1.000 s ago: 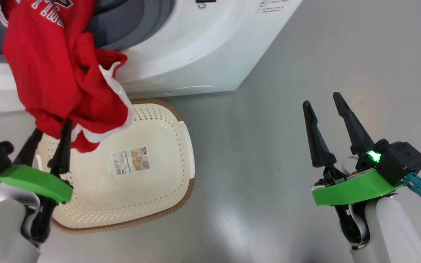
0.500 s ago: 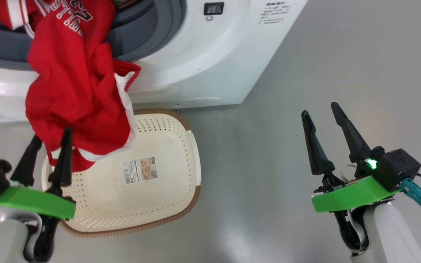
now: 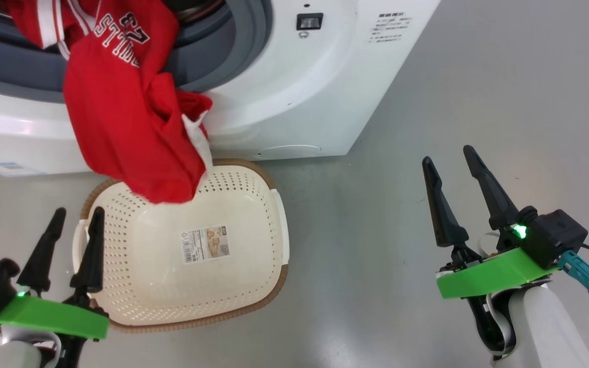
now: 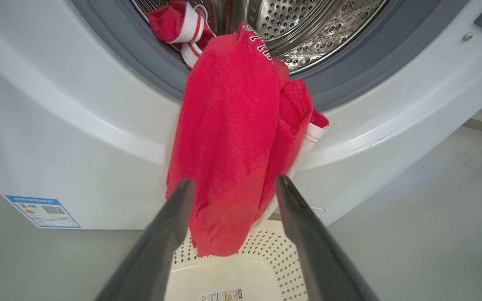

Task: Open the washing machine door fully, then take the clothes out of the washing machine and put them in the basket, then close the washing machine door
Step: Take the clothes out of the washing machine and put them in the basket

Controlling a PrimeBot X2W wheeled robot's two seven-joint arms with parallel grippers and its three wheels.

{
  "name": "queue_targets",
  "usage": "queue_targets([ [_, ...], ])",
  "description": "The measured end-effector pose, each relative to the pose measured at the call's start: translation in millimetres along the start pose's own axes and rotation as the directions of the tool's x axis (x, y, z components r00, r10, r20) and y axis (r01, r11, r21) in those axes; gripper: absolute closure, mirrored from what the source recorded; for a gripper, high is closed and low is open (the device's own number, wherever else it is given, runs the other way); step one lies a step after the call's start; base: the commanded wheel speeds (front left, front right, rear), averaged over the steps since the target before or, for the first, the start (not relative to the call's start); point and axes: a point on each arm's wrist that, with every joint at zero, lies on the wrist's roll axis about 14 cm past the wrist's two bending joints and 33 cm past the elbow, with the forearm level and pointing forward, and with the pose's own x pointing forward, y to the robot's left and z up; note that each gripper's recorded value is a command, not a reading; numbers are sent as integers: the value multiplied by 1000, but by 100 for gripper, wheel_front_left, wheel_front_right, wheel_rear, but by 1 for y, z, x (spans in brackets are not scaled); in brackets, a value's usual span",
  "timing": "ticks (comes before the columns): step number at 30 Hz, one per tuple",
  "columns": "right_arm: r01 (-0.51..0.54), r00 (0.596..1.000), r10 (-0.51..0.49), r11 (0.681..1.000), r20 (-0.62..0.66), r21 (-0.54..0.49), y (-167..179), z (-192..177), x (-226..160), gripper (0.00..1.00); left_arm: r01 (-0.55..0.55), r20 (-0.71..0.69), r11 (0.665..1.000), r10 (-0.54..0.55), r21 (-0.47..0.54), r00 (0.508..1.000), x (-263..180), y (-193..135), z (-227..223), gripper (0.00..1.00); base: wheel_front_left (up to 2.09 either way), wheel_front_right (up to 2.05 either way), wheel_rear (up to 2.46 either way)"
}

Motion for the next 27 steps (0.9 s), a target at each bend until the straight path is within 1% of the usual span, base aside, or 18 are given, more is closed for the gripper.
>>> queue_targets([
  [4,-4,1000,4,1000,-16,-6,2,-4,-4,0,-10,47,1000,9,3,999,-6,1,14,0,0,0,0],
  [10,-12,1000,11,1000,-9,-17,4,-1,-4,0,-23,118,1000,22,8,993,-16,-2,33,0,0,0,0],
  [16,-11,1000,11,1000,-4,-18,5,1,-4,0,-39,167,999,35,25,985,-27,-1,48,0,0,0,0],
  [20,-2,1000,1,1000,-24,-22,2,-5,-10,0,-40,209,998,30,42,977,-30,-3,61,0,0,0,0],
  [27,4,1000,-4,1000,-22,-23,1,-3,-13,0,-56,216,997,45,44,975,-41,0,63,0,0,0,0],
])
